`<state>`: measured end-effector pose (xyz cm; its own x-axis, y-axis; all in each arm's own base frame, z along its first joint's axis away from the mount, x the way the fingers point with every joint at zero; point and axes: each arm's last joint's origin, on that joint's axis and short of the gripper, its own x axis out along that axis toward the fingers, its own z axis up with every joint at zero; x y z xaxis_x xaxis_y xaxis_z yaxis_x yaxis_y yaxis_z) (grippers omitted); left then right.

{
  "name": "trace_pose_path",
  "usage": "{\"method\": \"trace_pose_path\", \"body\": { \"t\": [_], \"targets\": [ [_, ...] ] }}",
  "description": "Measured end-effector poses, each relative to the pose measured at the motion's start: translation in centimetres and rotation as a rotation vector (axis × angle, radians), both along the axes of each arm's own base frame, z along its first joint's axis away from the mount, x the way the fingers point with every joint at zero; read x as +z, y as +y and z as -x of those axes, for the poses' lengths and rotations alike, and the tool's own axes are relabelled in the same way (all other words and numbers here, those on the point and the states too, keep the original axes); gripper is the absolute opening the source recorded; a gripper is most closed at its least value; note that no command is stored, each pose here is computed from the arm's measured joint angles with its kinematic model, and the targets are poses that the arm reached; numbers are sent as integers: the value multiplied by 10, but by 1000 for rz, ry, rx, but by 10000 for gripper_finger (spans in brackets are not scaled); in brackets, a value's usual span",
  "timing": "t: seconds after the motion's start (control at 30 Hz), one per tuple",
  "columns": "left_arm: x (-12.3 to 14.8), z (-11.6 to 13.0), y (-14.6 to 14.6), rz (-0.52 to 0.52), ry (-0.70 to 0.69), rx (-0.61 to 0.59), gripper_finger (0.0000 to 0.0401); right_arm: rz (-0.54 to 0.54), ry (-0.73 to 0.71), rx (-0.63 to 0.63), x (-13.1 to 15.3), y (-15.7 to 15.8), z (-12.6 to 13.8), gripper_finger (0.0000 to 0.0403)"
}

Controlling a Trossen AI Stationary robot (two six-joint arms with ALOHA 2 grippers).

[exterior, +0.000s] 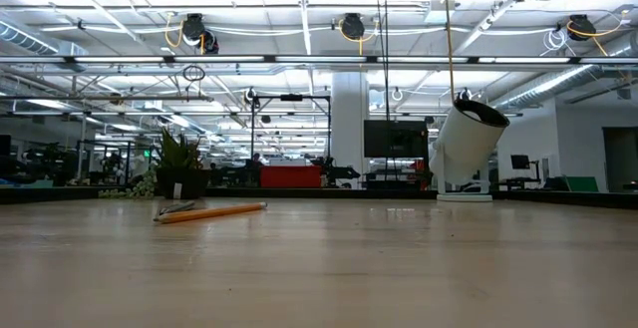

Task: Pick and place office supplies into organizer
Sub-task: Put the light orange pencil into the desk organizer

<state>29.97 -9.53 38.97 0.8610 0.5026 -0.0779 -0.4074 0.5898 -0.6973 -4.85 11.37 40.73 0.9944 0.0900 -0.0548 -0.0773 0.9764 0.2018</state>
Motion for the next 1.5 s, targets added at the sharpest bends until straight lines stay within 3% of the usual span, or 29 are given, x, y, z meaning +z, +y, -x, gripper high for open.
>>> {"method": "trace_pose_path", "body": {
  "t": [0.17,0.23,0.37,0.57,0.73,0.9,1.0,1.1,1.2,1.37,1.5],
  "targets": [
    [1,0,0,21,-19,1,97,-55,74,167,0,-19,7,14],
    [1,0,0,37,-33,2,97,-106,63,195,2,-16,7,14],
    [2,0,0,37,-42,7,97,-79,-18,214,7,-2,7,14],
    [2,-2,6,27,-38,37,97,-123,8,304,5,-23,5,14],
    [5,-2,7,40,-64,37,97,-31,-4,304,5,-44,-4,14],
    [7,-2,7,60,-95,37,97,-26,68,361,10,-71,-25,14],
    [8,-2,6,63,-103,35,97,76,76,251,15,-80,-29,14],
    [8,-2,6,58,-102,34,97,190,82,-37,21,-95,-38,14],
    [8,-2,6,42,-95,54,97,170,38,-276,27,-110,-56,14],
    [8,-2,10,17,-83,107,97,201,-26,-226,21,-131,-108,15],
    [8,-2,10,16,-82,103,97,62,-48,-38,7,-146,-155,15]
  ]
}}
